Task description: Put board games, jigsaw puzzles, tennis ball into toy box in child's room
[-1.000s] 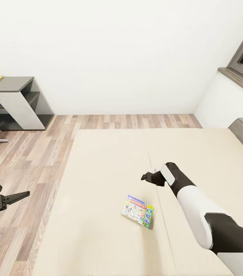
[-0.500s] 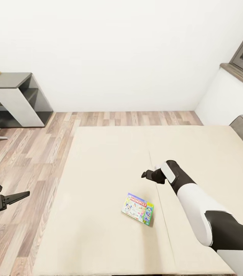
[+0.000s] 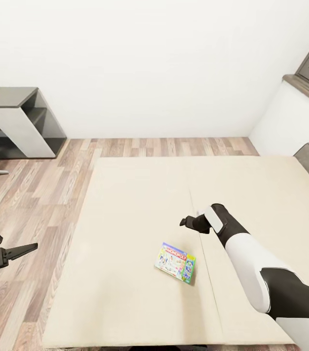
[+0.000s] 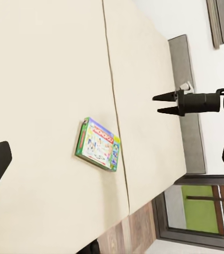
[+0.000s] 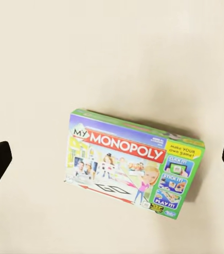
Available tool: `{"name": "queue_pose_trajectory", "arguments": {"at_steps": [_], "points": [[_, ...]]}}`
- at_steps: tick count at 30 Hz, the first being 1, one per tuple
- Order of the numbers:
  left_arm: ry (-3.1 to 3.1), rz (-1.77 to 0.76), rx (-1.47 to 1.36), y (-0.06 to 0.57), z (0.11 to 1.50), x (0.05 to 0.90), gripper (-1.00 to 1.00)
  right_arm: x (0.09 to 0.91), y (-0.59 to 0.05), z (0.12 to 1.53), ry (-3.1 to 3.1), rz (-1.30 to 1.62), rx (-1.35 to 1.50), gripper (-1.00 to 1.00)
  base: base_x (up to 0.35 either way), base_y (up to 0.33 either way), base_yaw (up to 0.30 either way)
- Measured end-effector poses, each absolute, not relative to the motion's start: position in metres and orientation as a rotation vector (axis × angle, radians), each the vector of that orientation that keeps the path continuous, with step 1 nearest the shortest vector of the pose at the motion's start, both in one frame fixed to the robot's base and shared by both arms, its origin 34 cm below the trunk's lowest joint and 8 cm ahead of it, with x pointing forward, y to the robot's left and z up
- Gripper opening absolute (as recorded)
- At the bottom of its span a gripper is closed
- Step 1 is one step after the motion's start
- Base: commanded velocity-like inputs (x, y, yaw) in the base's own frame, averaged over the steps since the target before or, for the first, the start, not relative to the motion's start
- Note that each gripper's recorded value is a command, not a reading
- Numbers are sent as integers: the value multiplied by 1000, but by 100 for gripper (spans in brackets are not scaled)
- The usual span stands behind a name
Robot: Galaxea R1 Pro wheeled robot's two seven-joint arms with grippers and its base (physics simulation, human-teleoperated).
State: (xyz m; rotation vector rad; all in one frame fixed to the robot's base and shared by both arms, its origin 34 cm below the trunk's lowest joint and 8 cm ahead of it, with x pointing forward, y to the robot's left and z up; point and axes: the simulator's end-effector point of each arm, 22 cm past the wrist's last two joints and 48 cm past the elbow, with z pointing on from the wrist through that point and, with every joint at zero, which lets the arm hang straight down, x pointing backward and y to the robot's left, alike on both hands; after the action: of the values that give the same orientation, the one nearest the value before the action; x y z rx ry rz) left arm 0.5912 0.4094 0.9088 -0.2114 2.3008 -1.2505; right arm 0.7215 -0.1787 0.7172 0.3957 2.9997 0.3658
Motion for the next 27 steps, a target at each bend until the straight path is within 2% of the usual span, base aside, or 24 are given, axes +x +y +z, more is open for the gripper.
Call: {"name": "queue_pose_trajectory", "arguments": {"at_steps": [27], "points": [[2339, -1257, -241, 410, 888, 587, 100, 708, -179, 690, 3039, 361, 409, 100, 0, 0, 0]]}}
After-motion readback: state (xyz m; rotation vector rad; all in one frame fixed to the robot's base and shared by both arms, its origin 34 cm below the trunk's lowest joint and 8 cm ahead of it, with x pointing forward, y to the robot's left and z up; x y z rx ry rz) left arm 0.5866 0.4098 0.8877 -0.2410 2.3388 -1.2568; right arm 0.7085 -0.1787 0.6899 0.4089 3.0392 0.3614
